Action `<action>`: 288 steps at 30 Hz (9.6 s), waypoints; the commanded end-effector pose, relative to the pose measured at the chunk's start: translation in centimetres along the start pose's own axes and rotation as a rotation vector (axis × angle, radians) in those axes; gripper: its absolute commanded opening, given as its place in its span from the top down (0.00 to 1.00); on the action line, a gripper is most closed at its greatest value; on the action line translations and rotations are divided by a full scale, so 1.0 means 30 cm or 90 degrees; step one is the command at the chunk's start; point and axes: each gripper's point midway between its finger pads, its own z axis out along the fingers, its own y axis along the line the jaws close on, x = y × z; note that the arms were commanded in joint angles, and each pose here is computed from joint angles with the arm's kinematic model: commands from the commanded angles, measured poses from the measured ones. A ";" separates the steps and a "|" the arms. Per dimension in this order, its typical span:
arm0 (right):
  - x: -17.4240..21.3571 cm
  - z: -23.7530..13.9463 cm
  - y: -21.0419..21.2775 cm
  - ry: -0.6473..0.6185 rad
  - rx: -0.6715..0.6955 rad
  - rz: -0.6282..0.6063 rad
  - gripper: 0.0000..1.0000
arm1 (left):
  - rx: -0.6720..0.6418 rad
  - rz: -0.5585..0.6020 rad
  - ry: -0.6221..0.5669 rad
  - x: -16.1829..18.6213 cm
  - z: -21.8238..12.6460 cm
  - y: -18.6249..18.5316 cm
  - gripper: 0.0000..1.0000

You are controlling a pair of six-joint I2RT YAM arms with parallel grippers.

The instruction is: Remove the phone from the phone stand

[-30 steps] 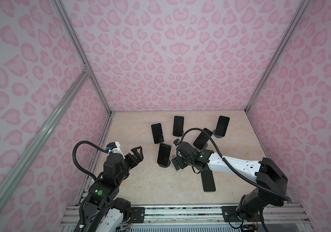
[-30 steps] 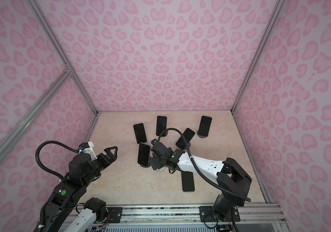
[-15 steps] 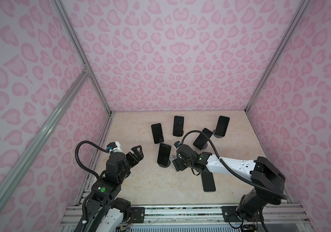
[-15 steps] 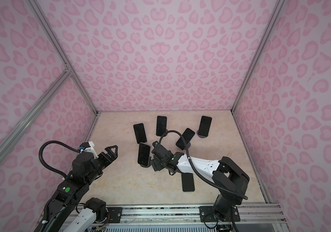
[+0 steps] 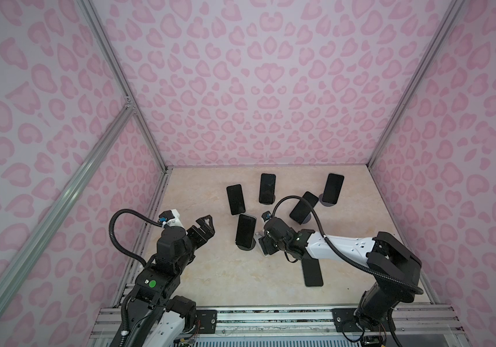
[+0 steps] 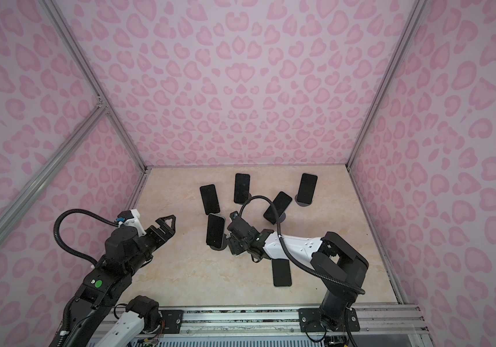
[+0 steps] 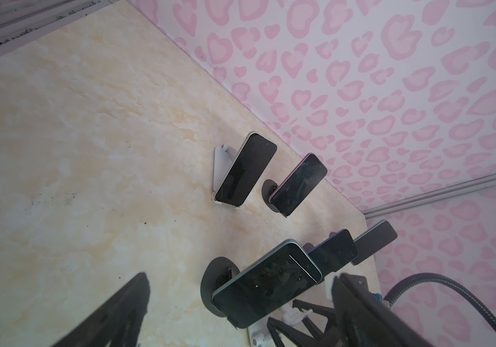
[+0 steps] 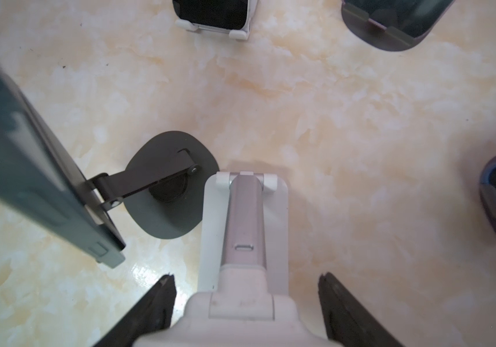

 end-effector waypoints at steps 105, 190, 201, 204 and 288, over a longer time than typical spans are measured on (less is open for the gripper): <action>0.237 -0.254 -1.510 0.010 0.530 0.609 0.14 | -0.004 0.015 0.092 0.072 0.095 -0.028 0.03; 0.015 -0.640 -0.986 -0.190 0.266 0.495 0.12 | -0.031 0.035 0.384 0.545 0.390 0.159 0.96; 0.024 -0.626 -0.993 -0.183 0.271 0.494 0.13 | -0.035 0.040 0.406 0.587 0.389 0.163 0.96; 0.027 -0.621 -0.995 -0.183 0.272 0.494 0.13 | -0.043 0.040 0.409 0.598 0.386 0.168 0.96; 0.066 -0.580 -1.009 -0.192 0.254 0.478 0.02 | -0.149 0.374 0.221 0.211 0.257 -0.302 0.03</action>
